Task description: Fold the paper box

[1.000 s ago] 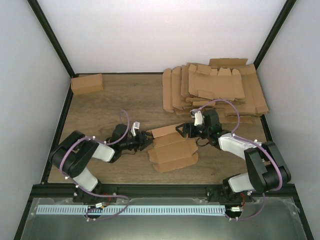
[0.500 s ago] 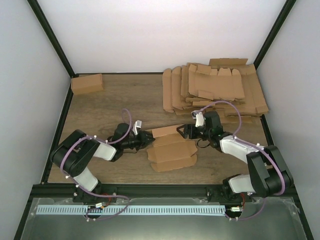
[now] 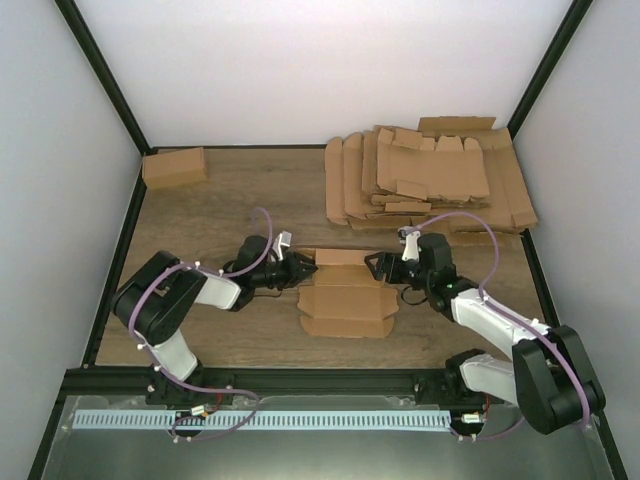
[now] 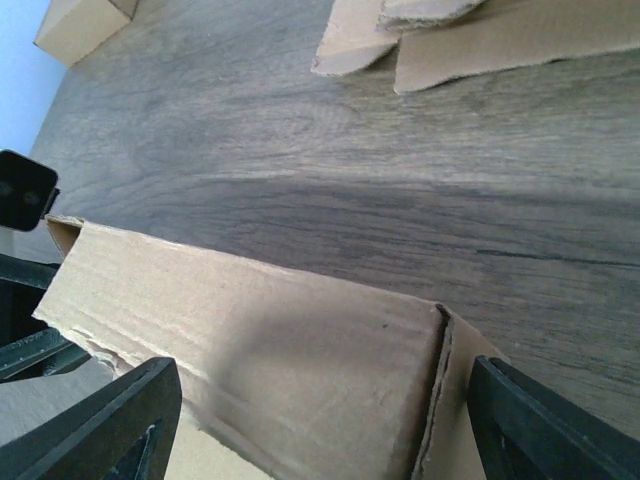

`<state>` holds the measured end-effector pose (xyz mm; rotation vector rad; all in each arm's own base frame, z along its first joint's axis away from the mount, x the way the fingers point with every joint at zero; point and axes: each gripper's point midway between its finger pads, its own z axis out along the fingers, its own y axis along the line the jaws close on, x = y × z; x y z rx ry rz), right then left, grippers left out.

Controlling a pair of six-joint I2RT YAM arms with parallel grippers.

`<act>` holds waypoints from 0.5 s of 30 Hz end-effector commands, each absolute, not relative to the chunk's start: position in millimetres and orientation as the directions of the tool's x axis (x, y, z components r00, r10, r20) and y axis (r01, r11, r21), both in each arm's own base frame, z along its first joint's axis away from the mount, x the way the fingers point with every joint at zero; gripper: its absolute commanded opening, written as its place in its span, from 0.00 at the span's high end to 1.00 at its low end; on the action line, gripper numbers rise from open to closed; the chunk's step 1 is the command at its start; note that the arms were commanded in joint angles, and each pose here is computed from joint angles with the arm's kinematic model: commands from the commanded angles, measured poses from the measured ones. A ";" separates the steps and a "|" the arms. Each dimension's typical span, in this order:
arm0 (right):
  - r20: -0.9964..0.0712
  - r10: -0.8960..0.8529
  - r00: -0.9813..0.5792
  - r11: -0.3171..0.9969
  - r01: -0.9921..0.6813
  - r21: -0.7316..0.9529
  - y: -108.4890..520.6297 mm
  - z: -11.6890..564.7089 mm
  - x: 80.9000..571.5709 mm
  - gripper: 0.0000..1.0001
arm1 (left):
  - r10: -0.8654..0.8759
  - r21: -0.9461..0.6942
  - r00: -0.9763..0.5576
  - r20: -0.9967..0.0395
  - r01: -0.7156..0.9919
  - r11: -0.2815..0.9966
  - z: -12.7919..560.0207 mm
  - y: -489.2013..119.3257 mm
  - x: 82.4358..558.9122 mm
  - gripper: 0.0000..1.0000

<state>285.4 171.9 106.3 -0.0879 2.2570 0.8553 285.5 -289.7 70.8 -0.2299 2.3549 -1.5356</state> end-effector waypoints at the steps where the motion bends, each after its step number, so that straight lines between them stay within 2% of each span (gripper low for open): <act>1: -0.636 0.187 -0.749 0.797 -0.263 0.544 169.7 102.9 290.4 0.19 | -0.276 -0.862 -0.925 -0.263 0.096 0.499 67.2 -282.1 285.0 0.72; 9: -0.655 0.176 -0.735 0.817 -0.262 0.514 168.3 102.8 300.3 0.18 | -0.274 -0.713 -0.893 -0.356 0.070 0.698 57.4 -236.0 269.4 0.68; 15: -0.667 0.155 -0.729 0.817 -0.285 0.501 170.0 104.4 302.1 0.18 | -0.184 -0.559 -0.850 -0.494 0.148 0.816 76.1 -214.6 284.6 0.65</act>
